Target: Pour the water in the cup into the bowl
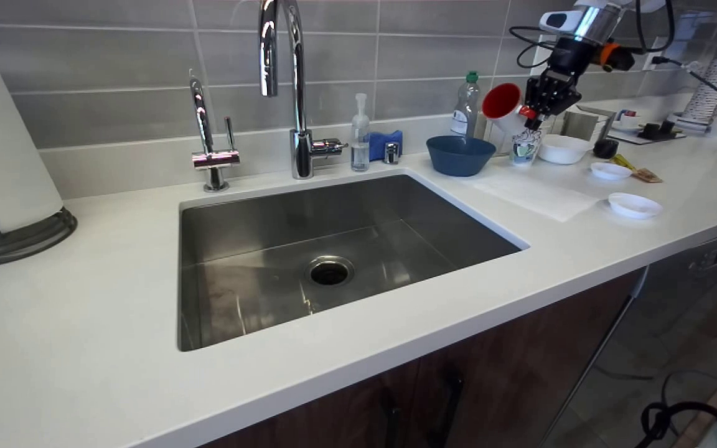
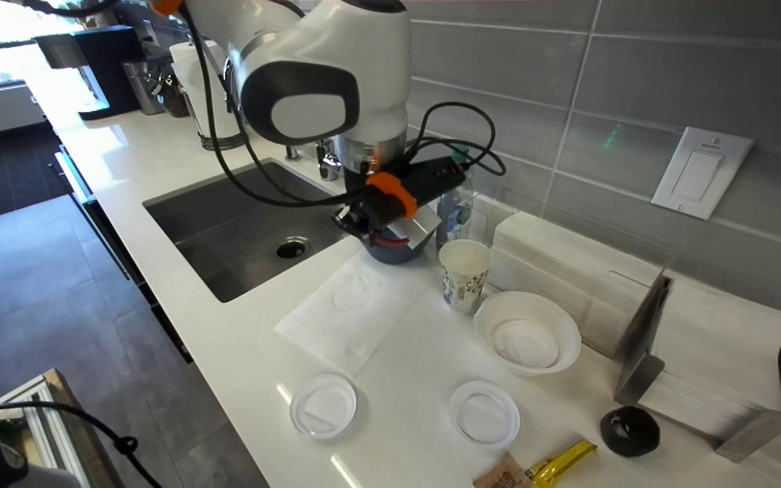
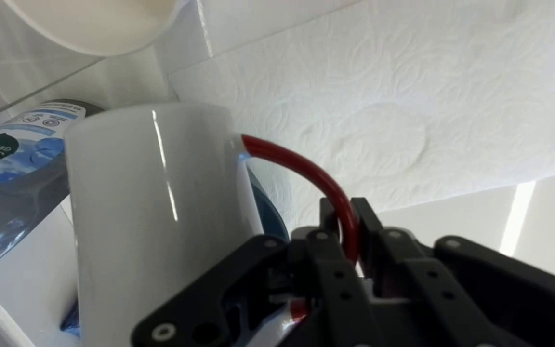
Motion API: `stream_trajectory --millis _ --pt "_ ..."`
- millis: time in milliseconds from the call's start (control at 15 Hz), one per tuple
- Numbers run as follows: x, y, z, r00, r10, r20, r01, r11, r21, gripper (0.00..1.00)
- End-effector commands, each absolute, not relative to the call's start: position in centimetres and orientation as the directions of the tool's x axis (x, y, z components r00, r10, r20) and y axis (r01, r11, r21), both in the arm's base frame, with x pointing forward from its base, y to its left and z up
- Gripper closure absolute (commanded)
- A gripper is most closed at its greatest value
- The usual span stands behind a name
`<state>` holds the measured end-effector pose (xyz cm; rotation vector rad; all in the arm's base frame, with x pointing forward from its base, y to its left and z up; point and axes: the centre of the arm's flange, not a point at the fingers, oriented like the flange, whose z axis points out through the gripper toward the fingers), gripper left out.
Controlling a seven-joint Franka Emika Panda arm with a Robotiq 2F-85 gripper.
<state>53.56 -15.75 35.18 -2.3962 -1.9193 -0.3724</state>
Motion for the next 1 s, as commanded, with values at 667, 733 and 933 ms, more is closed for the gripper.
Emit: stream_trajectory --millis 667,733,933 --pt "57.3 -11.9 35.8 0.183 0.981 -0.066 0.97 -0.17 0.172 0.97" --pt "57.5 -11.6 35.9 0.183 0.98 -0.078 0.971 -0.167 0.173 0.97" --pt "58.5 -10.8 36.2 0.182 0.977 -0.11 0.97 -0.16 0.186 0.97"
